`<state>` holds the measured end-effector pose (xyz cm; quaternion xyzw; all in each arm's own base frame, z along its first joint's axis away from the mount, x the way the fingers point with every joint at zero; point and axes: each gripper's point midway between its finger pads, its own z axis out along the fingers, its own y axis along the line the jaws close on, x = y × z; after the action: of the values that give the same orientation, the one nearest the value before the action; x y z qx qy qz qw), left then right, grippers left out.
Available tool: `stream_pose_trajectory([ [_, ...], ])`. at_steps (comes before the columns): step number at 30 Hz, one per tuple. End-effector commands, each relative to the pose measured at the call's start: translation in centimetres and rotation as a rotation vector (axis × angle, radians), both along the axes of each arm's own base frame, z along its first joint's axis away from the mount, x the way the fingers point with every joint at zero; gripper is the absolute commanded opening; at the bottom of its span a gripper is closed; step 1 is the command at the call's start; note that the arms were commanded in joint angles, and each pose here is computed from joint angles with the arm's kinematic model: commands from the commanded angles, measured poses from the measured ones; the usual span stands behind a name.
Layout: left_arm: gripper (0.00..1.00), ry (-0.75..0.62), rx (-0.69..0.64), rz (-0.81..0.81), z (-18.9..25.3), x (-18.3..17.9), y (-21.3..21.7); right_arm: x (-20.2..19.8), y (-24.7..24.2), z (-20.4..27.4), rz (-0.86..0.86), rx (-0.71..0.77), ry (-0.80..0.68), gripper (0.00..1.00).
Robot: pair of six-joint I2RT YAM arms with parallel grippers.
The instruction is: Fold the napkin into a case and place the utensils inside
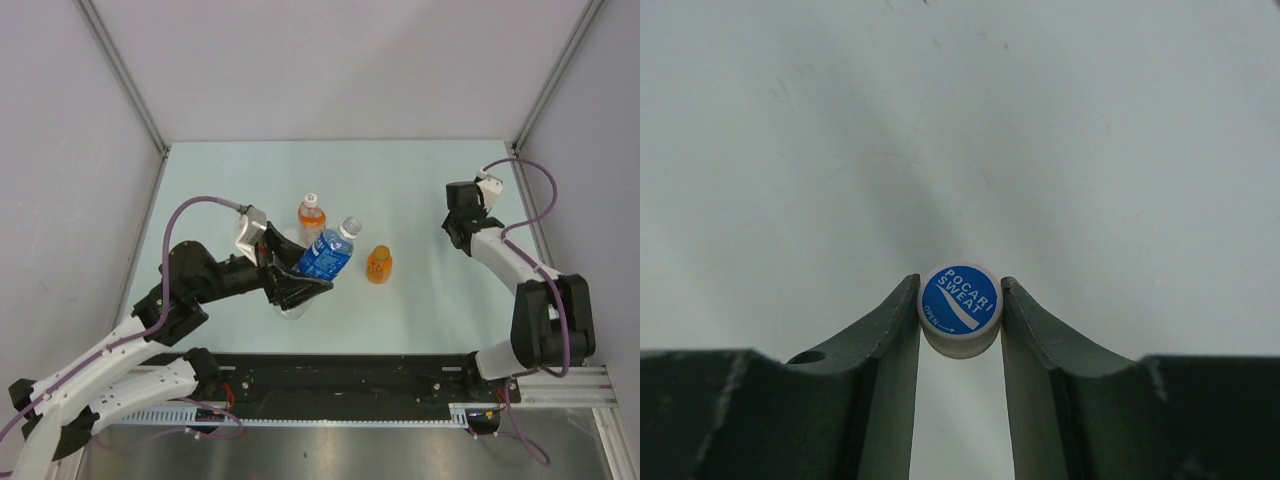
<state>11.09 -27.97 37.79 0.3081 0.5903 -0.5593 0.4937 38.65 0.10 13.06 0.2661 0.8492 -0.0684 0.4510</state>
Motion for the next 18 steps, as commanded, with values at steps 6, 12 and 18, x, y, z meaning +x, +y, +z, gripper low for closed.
stream_pose_trajectory([
  [6,0.00,-0.015,-0.040,0.068,0.6,0.0,1.7,2.7,-0.1,-5.4,-0.060,-0.008,0.059,0.00],
  [12,0.01,-0.009,-0.032,0.074,-0.1,0.2,1.6,3.5,1.0,-7.6,-0.031,0.034,0.129,0.00],
  [18,0.02,-0.001,-0.029,0.066,-0.4,0.4,1.1,4.3,1.3,-9.0,-0.036,0.055,0.160,0.00],
])
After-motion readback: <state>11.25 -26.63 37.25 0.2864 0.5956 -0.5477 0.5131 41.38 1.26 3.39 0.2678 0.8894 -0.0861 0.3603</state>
